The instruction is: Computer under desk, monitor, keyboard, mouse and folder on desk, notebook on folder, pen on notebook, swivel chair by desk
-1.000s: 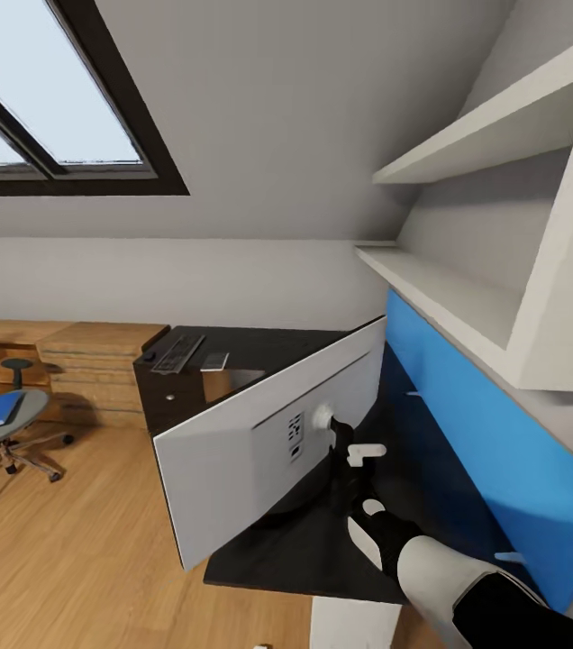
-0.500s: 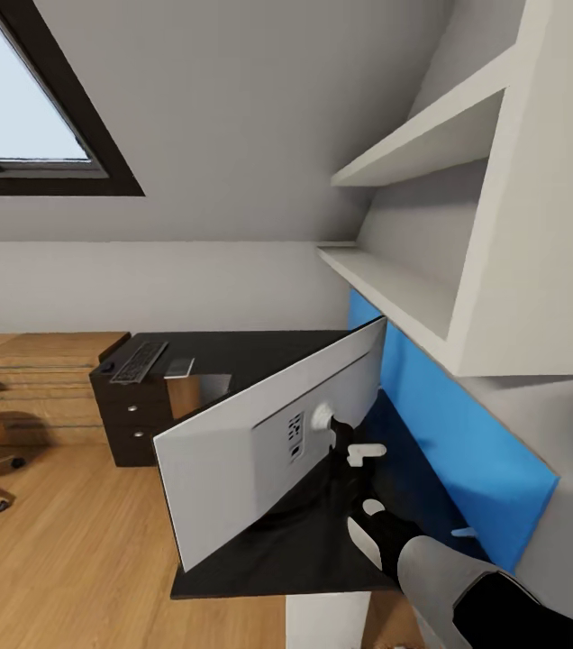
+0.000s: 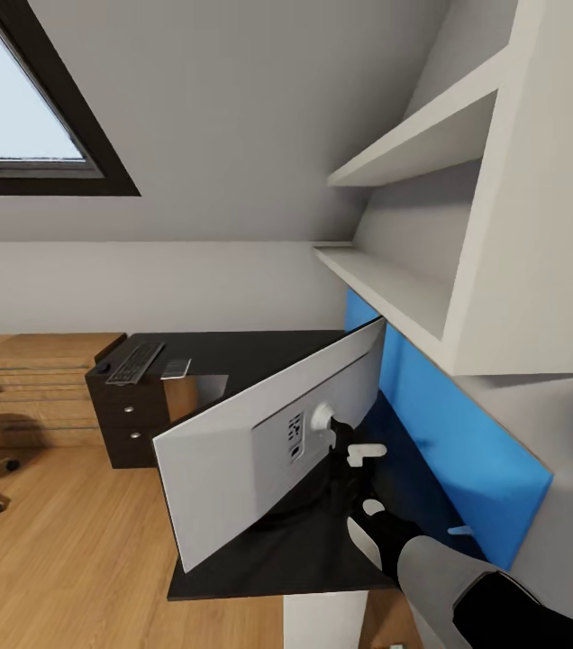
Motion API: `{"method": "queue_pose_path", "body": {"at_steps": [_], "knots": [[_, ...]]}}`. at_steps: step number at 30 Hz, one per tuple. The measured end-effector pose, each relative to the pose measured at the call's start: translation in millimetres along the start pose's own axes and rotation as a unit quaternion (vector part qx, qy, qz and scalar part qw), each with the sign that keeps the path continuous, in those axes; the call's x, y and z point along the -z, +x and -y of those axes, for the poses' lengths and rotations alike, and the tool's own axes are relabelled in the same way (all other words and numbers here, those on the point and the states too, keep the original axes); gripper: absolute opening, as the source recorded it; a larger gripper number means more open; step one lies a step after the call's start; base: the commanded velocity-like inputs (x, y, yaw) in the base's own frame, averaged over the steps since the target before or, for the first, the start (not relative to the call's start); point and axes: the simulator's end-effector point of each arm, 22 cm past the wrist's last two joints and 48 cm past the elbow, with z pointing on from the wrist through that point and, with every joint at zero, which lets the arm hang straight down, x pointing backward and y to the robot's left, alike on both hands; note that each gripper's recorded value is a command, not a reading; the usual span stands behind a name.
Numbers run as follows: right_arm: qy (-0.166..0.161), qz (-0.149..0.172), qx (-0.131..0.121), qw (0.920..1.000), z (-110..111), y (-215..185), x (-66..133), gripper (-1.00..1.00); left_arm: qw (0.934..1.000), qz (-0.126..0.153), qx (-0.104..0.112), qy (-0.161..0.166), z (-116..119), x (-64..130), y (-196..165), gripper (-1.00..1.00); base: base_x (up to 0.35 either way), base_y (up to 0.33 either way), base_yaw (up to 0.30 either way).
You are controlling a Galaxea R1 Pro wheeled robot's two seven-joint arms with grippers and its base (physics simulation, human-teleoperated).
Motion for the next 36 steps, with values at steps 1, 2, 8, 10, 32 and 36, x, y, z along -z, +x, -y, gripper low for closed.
{"method": "queue_pose_path", "body": {"at_steps": [1,2,8,10,32,36], "knots": [[0.000,0.000,0.000,1.0000,0.2,-0.1,0.0,-1.00,1.0000,0.003,0.008,-0.003,0.4,-1.2,-2.9,1.00,0.000,0.000,0.000],[0.000,0.000,-0.001,1.0000,0.2,-0.1,0.0,-1.00,0.9996,0.012,0.024,-0.004,4.8,-4.4,-10.8,1.00,0.000,0.000,0.000],[0.000,0.000,0.000,1.0000,0.0,-0.3,-0.1,-1.00,0.9926,0.009,0.113,-0.043,5.0,-72.0,-202.6,1.00,0.000,0.000,0.000],[0.001,0.000,-0.001,1.0000,0.9,-0.6,-0.3,-1.00,0.9905,0.019,0.136,-0.008,31.6,-67.1,-243.9,1.00,0.000,0.000,0.000],[0.008,0.000,0.003,1.0000,11.8,0.1,-1.1,-1.00,0.9778,0.041,0.144,0.147,164.8,15.5,-346.0,1.00,0.000,0.000,0.000],[0.008,0.000,0.003,1.0000,11.8,0.1,-0.8,-1.00,0.9779,0.045,0.144,0.144,161.6,15.4,-348.5,1.00,0.124,0.000,0.000]]}}
